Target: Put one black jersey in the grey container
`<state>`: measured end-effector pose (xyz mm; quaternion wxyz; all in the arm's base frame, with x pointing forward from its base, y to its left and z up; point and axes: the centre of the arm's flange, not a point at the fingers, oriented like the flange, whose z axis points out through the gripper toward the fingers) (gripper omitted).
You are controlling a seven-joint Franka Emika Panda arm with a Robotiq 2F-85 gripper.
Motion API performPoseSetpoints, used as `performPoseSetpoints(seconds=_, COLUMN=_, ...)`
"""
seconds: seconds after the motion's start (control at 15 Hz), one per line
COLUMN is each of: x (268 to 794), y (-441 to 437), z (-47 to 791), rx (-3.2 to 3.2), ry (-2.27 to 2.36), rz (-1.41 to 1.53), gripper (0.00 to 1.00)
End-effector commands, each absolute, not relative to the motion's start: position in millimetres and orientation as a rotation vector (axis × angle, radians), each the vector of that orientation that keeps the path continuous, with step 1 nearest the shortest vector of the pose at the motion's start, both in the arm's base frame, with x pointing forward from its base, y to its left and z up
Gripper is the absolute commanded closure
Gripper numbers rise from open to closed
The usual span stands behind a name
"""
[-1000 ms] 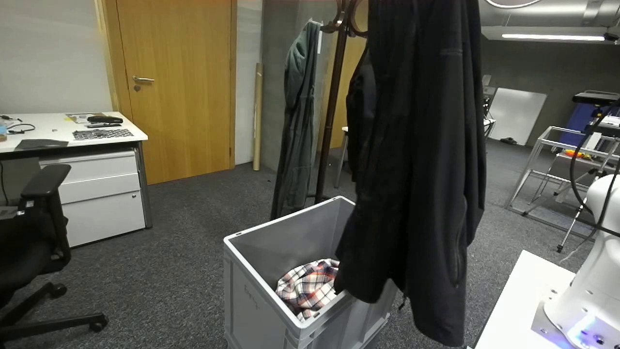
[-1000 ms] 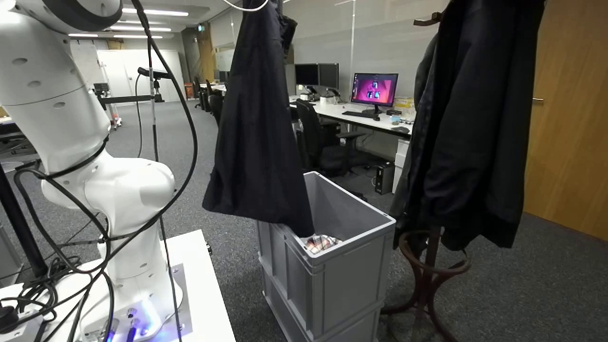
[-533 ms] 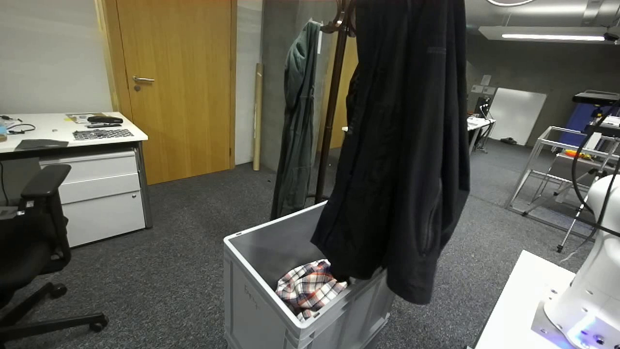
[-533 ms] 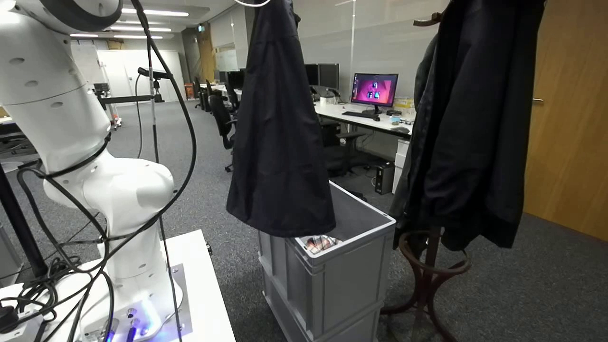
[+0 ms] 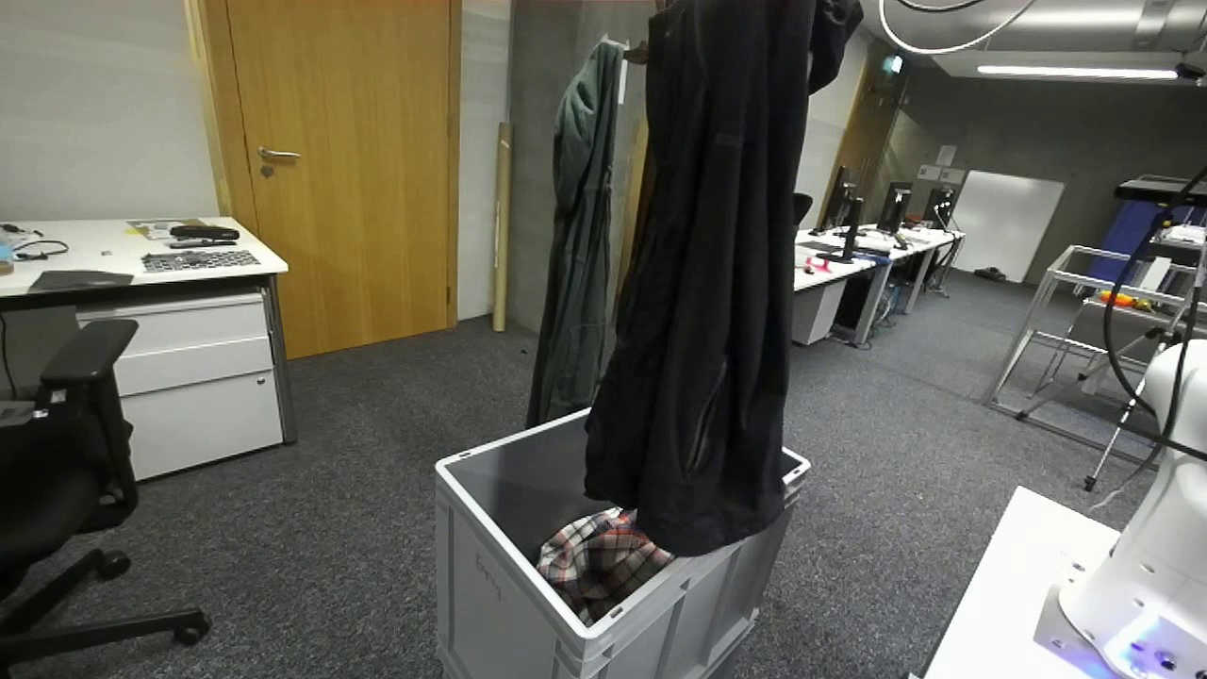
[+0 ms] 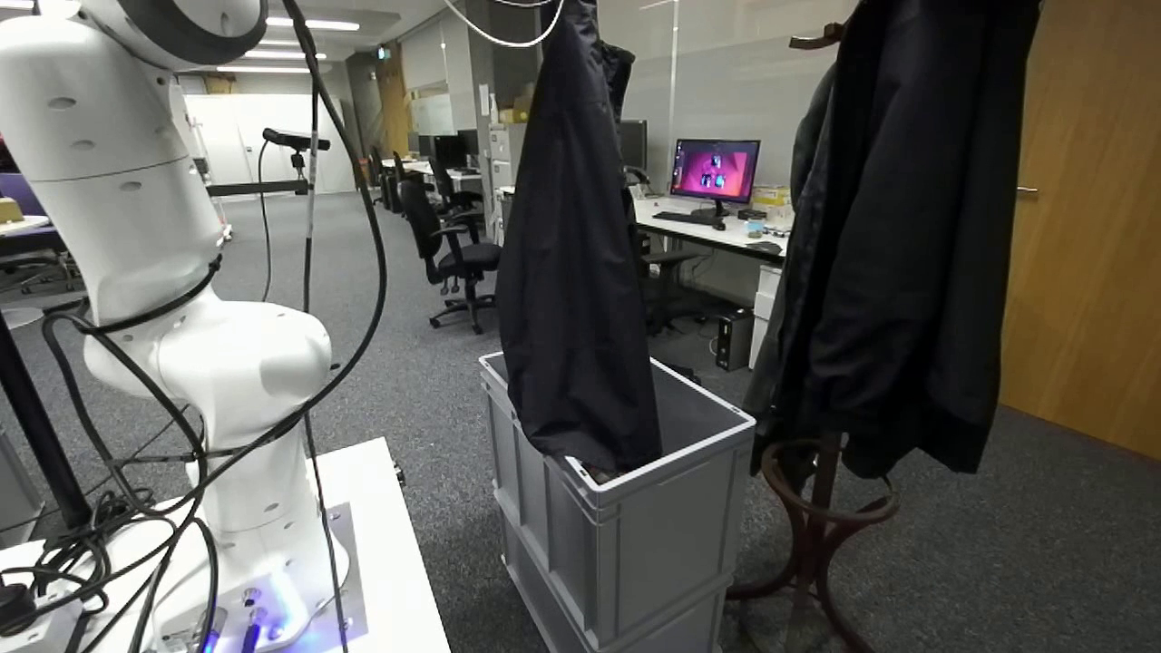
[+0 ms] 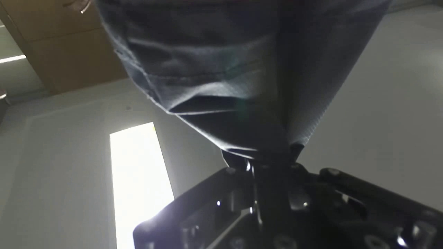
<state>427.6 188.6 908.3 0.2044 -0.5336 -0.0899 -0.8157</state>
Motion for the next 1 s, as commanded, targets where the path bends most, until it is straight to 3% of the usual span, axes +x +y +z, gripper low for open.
performPoseSetpoints(seconds=0.0, x=452, y=187, z=917, rx=-1.474, ry=-0.172, rz=-2.294, gripper=1.00)
performPoseSetpoints(seconds=0.93, x=519, y=195, z=863, rx=-1.778, ry=-0.171, rz=-2.102, gripper=1.00)
